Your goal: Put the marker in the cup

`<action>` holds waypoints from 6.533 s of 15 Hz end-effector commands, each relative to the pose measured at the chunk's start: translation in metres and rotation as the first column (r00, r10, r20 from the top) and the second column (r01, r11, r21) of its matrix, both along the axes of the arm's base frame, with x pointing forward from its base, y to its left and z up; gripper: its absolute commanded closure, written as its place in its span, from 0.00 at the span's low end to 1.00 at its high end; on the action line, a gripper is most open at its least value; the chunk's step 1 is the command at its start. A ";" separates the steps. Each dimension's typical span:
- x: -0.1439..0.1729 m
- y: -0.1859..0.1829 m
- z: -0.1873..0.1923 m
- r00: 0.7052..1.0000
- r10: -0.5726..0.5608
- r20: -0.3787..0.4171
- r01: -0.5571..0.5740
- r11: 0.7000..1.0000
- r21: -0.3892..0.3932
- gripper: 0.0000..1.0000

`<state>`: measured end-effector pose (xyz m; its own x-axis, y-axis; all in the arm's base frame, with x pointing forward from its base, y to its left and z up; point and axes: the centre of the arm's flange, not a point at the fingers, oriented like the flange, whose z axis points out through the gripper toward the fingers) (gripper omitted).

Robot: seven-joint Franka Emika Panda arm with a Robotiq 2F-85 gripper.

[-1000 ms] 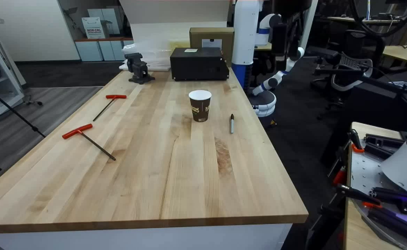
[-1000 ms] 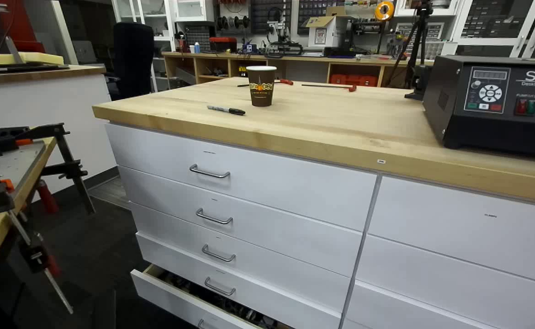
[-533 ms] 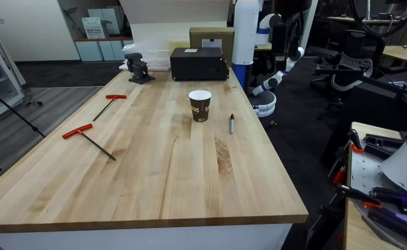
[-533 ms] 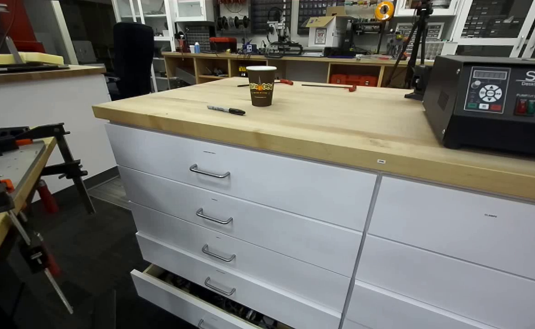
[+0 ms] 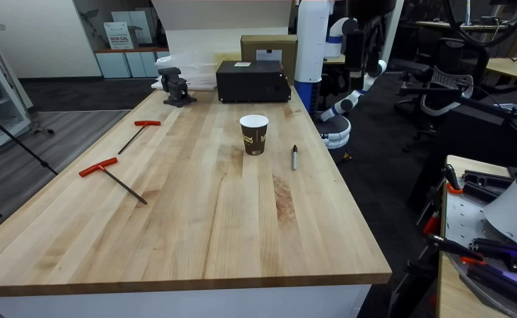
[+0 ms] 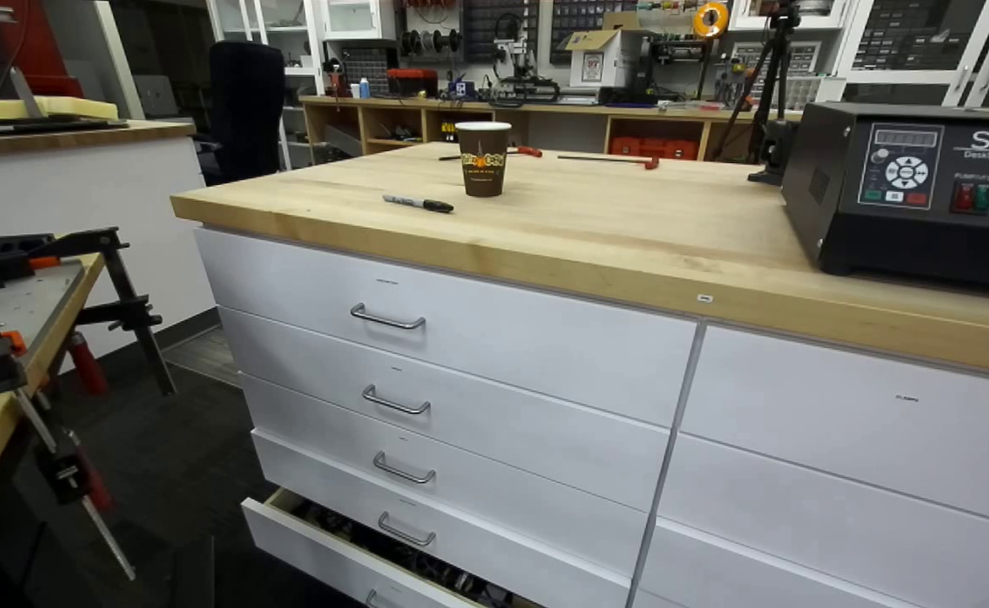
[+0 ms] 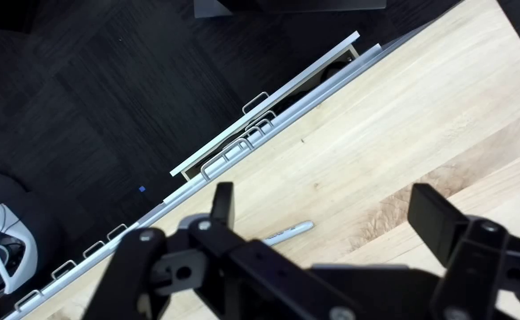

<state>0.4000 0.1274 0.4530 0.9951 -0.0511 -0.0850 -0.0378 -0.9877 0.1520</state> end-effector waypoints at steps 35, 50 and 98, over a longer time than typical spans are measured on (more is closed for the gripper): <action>0.209 -0.127 -0.039 0.553 -0.828 0.093 0.792 0.557 0.249 0.00; 0.206 -0.105 -0.088 0.421 -0.906 0.040 0.868 0.415 0.273 0.00; 0.179 -0.142 -0.260 0.244 -0.970 -0.016 0.961 0.240 0.135 0.47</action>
